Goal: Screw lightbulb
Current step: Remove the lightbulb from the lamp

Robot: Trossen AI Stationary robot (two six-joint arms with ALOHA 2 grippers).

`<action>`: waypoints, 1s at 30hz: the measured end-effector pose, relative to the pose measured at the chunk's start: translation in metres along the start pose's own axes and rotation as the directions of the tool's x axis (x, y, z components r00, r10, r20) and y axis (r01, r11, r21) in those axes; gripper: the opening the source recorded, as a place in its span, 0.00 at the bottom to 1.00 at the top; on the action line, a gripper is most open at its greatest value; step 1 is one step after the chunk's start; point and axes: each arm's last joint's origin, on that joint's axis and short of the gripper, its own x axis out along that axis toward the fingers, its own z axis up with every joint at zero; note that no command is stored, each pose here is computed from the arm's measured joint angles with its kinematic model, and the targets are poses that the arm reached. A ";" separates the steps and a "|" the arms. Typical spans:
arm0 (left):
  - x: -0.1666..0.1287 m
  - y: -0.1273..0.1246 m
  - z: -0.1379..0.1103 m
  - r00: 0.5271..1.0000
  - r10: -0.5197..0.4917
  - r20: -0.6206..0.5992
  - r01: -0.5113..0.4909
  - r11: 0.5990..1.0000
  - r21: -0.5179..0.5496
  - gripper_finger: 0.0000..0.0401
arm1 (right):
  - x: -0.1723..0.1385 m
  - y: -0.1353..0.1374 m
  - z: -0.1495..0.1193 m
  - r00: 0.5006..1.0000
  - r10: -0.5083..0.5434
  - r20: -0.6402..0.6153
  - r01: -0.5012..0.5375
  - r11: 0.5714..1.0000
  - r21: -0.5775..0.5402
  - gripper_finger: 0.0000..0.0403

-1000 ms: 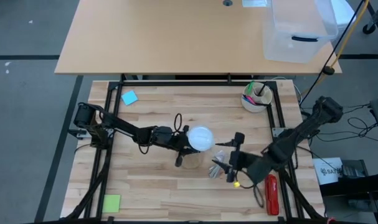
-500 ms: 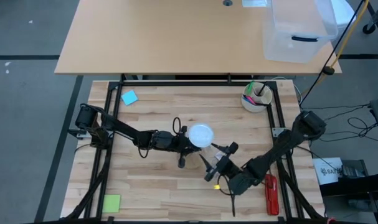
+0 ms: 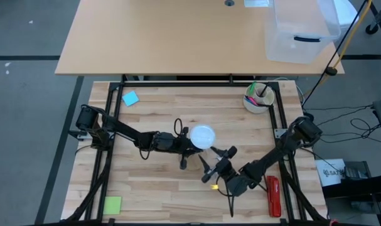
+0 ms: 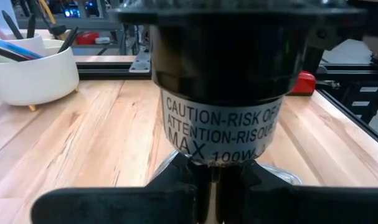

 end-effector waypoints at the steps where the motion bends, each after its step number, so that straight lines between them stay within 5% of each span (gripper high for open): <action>1: 0.000 0.000 0.000 1.000 0.001 0.000 -0.001 1.000 0.000 0.07 | 0.002 0.000 0.001 1.000 -0.003 0.002 0.003 1.000 0.001 0.67; 7: 0.000 0.000 0.000 1.000 0.006 0.001 -0.006 1.000 0.000 0.07 | 0.013 -0.001 0.008 1.000 -0.003 0.013 0.003 1.000 0.001 0.67; 14: 0.000 0.001 0.000 1.000 0.020 0.003 -0.020 1.000 -0.007 0.07 | 0.016 0.001 0.025 0.985 0.166 0.045 -0.160 0.982 -0.103 0.67; 30: 0.000 0.002 0.002 1.000 0.026 0.015 -0.026 1.000 -0.017 0.07 | 0.005 -0.004 0.019 0.997 0.071 -0.010 -0.072 0.995 -0.064 0.67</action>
